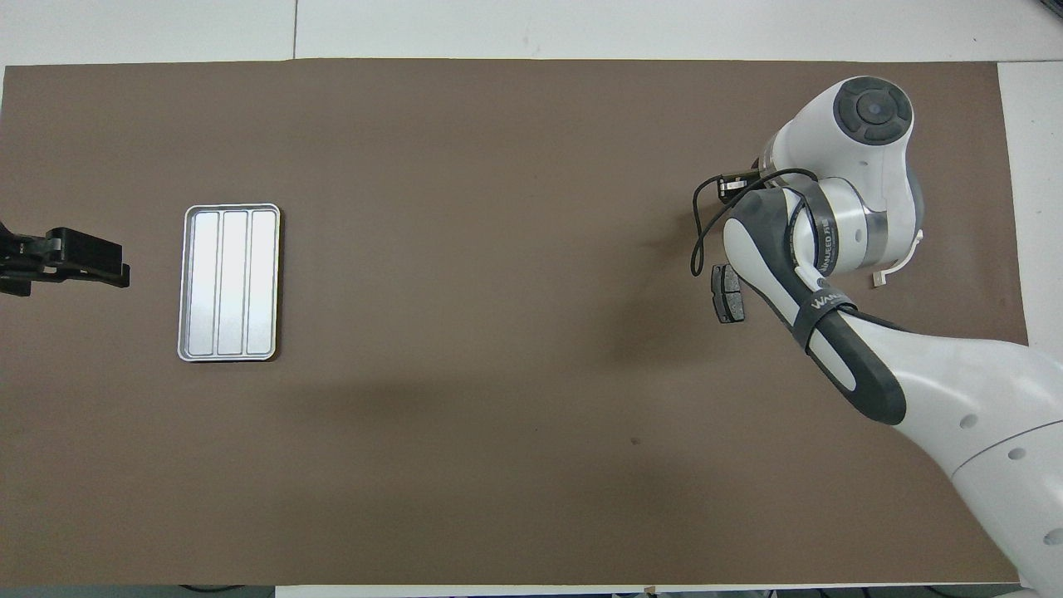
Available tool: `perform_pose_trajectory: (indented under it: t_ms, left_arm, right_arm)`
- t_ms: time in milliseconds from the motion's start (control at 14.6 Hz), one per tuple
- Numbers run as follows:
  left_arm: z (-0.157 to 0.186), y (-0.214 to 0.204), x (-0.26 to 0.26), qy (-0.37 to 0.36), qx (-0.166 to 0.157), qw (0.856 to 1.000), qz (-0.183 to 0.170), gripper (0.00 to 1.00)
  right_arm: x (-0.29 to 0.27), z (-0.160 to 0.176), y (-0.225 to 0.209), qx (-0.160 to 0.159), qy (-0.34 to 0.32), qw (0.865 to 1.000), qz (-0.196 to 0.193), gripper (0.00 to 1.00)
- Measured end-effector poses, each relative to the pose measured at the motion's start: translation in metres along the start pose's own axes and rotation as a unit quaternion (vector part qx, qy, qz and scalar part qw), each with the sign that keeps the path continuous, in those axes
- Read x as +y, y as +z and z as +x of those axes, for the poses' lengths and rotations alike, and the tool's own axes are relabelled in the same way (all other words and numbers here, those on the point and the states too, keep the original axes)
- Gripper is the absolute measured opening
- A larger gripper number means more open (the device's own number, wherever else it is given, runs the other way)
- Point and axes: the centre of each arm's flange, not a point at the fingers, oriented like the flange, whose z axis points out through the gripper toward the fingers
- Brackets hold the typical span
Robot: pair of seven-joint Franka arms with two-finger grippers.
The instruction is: Place bearing gear from tray to pile
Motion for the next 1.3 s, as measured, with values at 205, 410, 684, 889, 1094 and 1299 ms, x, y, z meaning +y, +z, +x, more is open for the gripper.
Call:
perform_pose_trajectory:
  t_ms: [205,410,684,889,1094,1299]
  left_arm:
    - [0.0,0.0,0.0,0.0,0.0,1.0,0.0,1.0]
    - [0.0,0.0,0.0,0.0,0.0,1.0,0.0,1.0]
    - [0.0,0.0,0.0,0.0,0.0,1.0,0.0,1.0]
    - [0.0,0.0,0.0,0.0,0.0,1.0,0.0,1.0]
    - [0.0,0.0,0.0,0.0,0.0,1.0,0.0,1.0]
    - [0.0,0.0,0.0,0.0,0.0,1.0,0.0,1.0]
  right_arm:
    - [-0.001,0.002,0.018,0.01,-0.001,1.0,0.003,0.35]
    - [0.001,0.002,0.017,0.01,0.0,1.0,0.003,0.4]
    - [0.005,0.002,0.012,0.006,0.002,1.0,0.002,0.81]
    - [0.007,0.002,-0.004,0.006,0.004,1.0,0.0,1.0]
    - [0.017,-0.001,-0.028,-0.004,0.011,1.0,-0.004,1.0]
    - [0.028,-0.008,-0.064,-0.018,0.018,1.0,-0.009,1.0]
